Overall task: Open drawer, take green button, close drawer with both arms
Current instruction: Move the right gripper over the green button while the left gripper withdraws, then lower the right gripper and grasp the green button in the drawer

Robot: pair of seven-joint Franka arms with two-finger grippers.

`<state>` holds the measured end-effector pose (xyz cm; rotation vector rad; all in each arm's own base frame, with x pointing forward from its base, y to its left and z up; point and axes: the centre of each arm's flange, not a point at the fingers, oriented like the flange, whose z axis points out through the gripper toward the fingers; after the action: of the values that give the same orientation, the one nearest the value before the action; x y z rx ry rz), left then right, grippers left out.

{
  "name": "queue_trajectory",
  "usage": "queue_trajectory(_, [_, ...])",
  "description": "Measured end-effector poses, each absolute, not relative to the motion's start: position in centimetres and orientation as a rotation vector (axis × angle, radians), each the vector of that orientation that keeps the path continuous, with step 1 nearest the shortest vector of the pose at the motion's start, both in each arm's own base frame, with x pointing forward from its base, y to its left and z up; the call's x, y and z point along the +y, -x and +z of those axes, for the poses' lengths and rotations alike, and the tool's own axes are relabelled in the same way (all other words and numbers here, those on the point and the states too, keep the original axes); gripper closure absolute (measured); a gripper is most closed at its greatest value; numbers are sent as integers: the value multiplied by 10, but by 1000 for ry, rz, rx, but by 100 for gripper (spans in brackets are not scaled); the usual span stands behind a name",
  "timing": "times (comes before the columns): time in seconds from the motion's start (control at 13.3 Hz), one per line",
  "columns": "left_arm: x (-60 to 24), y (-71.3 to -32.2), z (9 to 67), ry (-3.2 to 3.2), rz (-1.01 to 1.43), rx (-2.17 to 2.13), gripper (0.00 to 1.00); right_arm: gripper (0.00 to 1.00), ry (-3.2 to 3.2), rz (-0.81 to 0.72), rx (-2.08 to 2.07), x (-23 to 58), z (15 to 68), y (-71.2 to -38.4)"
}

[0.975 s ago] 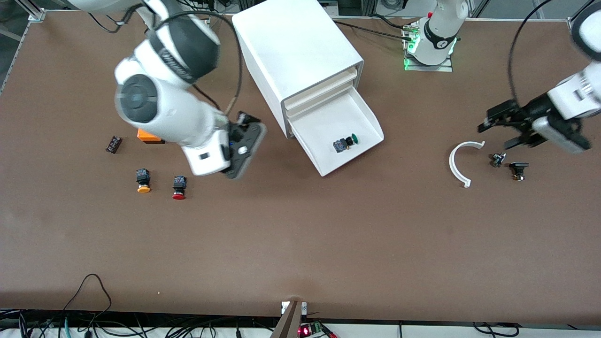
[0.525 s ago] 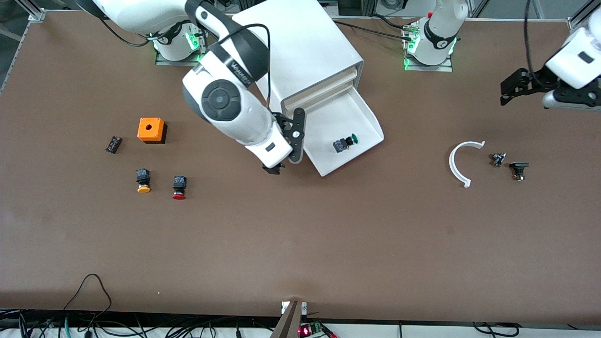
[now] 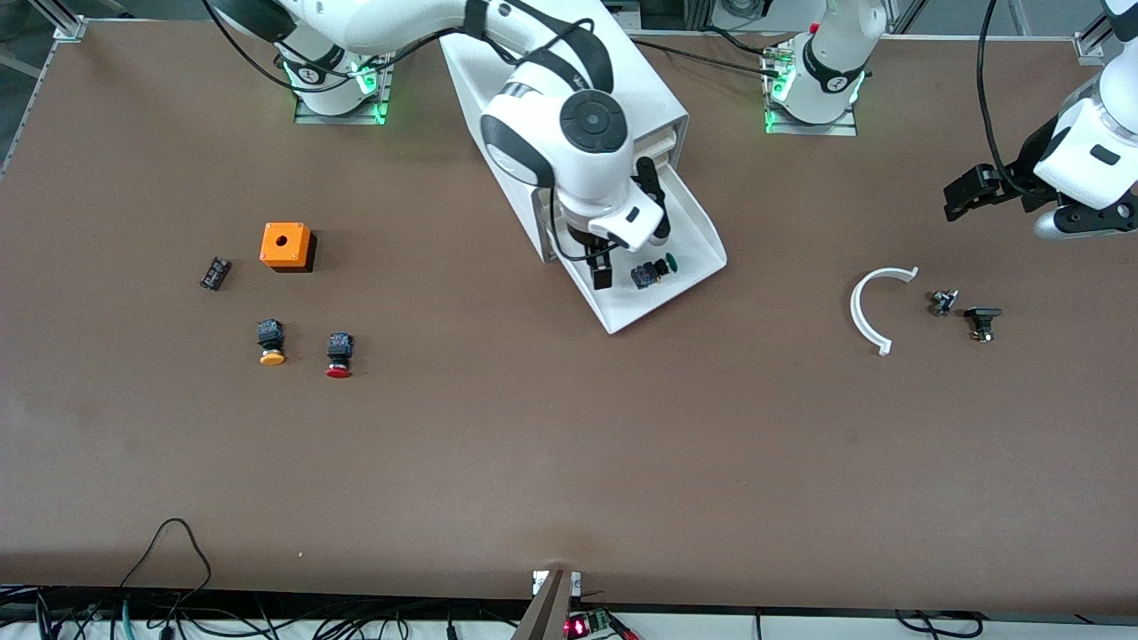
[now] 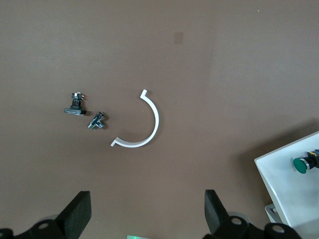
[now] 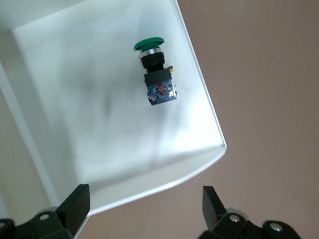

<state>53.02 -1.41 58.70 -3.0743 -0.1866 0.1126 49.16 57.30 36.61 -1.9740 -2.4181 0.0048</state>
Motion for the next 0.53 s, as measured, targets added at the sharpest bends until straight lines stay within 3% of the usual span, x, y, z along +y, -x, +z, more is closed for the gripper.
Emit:
queue_trajectory(0.22, [-14, -530, 587, 3074, 112, -188, 0, 0, 1962, -12, -2465, 578, 353, -494])
queue_trajectory(0.53, [-14, -530, 588, 3074, 110, -188, 0, 0, 1930, -157, -2498, 600, 328, -492])
